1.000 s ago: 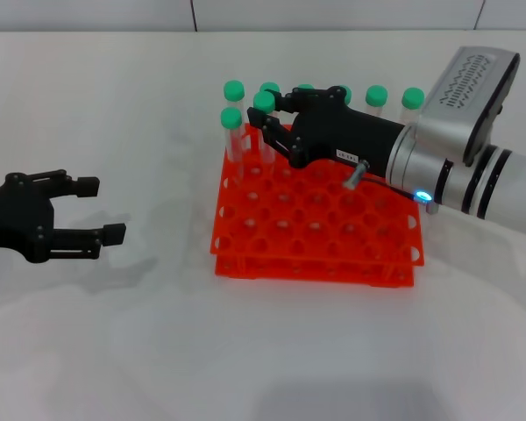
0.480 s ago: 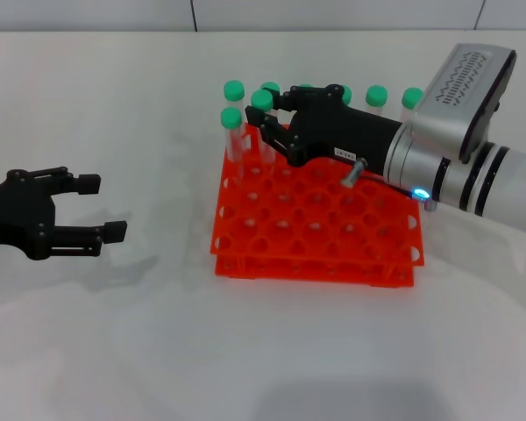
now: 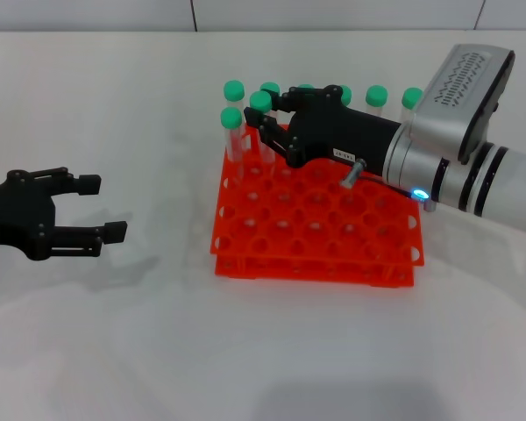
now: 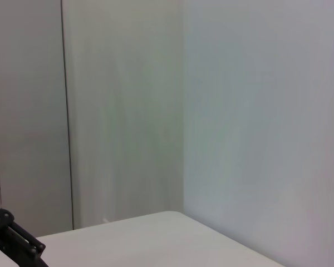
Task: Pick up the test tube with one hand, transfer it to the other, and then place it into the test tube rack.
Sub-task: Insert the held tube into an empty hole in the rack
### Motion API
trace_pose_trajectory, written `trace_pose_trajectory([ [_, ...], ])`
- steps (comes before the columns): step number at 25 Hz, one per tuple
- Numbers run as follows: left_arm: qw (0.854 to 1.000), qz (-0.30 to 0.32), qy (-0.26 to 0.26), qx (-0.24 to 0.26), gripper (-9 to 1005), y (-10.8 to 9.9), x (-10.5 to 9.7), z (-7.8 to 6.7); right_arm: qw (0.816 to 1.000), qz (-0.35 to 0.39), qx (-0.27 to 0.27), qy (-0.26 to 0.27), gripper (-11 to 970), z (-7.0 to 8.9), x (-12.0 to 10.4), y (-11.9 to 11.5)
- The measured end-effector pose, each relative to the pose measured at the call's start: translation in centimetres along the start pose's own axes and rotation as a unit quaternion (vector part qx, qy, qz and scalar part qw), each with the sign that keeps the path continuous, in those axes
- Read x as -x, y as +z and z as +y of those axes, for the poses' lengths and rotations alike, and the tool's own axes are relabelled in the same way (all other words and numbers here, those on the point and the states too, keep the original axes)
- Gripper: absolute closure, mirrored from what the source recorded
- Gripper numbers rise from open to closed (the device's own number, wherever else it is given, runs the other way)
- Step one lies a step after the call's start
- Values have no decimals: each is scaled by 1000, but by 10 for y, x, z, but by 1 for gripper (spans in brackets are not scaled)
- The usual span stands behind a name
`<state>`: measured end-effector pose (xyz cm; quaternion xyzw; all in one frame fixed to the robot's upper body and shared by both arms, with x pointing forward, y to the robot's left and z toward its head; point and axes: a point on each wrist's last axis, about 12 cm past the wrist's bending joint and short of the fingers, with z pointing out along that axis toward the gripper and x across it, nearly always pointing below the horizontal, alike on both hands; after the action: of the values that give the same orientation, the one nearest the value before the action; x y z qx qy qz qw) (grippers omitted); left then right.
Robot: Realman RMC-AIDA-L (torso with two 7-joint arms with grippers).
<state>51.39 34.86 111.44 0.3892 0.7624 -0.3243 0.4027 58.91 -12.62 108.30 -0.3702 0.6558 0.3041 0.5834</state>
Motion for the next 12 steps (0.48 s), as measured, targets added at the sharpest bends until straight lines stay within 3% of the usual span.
trace_pose_trajectory([
  [12,1000,1,0,0,132,-1,0,0,1000,0,3,-3,664,1,0,0],
])
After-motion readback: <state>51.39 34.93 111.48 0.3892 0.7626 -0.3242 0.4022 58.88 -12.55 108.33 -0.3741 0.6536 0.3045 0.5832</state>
